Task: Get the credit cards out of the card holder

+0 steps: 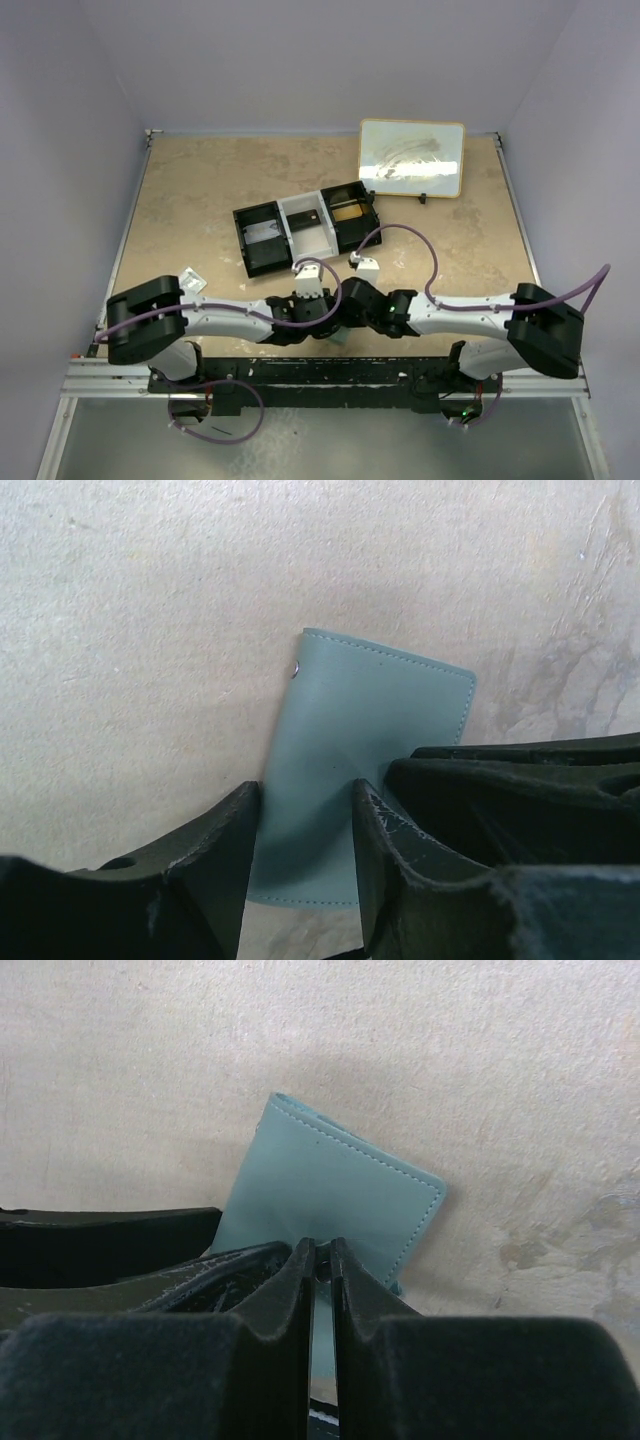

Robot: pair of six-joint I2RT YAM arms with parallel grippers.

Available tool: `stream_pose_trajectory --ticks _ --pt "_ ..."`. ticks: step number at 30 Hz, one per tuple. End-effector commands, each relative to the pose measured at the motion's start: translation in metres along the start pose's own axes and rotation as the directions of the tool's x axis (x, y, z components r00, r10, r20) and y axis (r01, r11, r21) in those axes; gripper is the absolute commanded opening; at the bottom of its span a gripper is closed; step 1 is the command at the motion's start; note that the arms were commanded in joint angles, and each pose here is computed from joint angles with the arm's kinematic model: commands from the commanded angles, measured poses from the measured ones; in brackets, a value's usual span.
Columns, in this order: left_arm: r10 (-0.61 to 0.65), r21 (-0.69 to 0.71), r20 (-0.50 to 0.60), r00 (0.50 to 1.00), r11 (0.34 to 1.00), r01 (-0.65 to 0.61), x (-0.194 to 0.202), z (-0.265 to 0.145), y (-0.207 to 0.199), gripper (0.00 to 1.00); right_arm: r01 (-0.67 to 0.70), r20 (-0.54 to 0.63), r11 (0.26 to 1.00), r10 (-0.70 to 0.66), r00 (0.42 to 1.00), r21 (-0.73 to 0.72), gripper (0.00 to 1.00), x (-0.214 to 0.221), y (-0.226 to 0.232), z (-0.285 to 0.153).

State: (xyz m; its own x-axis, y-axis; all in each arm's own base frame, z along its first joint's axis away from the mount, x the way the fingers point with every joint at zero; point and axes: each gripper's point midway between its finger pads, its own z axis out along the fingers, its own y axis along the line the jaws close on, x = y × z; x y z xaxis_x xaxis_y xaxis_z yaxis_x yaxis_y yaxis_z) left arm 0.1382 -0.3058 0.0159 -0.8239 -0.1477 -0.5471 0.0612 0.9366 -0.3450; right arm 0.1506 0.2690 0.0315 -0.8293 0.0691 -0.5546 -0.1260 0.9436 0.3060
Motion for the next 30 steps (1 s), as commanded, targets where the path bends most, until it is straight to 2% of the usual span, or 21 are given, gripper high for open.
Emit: stream_pose_trajectory --ticks 1,5,10,16,23,25,27,29,30 --pt "0.101 -0.250 -0.100 0.990 0.960 -0.123 0.040 0.013 0.056 0.35 0.024 -0.063 0.997 -0.019 0.998 0.075 0.11 0.024 -0.030 0.000" --pt "0.109 -0.344 -0.116 0.987 0.928 -0.143 0.057 0.016 0.084 0.29 -0.015 -0.057 0.998 0.018 0.998 0.054 0.11 0.016 -0.038 -0.003" --pt "0.072 -0.386 -0.114 0.991 0.916 -0.111 0.068 0.018 0.104 0.26 -0.079 -0.060 0.997 0.079 0.995 0.014 0.11 0.009 -0.046 -0.010" --pt "0.038 -0.350 -0.084 0.996 0.934 -0.065 0.064 0.017 0.100 0.24 -0.116 -0.043 0.993 0.116 0.992 -0.004 0.12 0.005 -0.049 -0.018" --pt "0.043 -0.348 -0.094 0.995 0.935 -0.073 0.067 0.020 0.099 0.22 -0.184 -0.054 0.981 0.187 0.981 0.058 0.11 0.006 -0.056 -0.025" --pt "0.044 -0.340 -0.088 0.995 0.938 -0.072 0.065 0.019 0.096 0.21 -0.185 -0.040 0.981 0.188 0.981 0.062 0.15 0.000 -0.055 -0.030" --pt "0.044 -0.316 -0.083 0.996 0.946 -0.069 0.063 0.019 0.090 0.21 -0.154 -0.027 0.988 0.154 0.988 0.008 0.27 -0.009 -0.044 -0.032" --pt "0.050 -0.289 -0.082 0.995 0.955 -0.071 0.061 0.020 0.081 0.21 -0.096 -0.007 0.992 0.096 0.995 -0.084 0.32 -0.019 -0.024 -0.033" --pt "0.053 -0.279 -0.081 0.995 0.957 -0.074 0.060 0.020 0.077 0.21 -0.090 -0.010 0.993 0.090 0.996 -0.079 0.34 -0.020 -0.023 -0.034"
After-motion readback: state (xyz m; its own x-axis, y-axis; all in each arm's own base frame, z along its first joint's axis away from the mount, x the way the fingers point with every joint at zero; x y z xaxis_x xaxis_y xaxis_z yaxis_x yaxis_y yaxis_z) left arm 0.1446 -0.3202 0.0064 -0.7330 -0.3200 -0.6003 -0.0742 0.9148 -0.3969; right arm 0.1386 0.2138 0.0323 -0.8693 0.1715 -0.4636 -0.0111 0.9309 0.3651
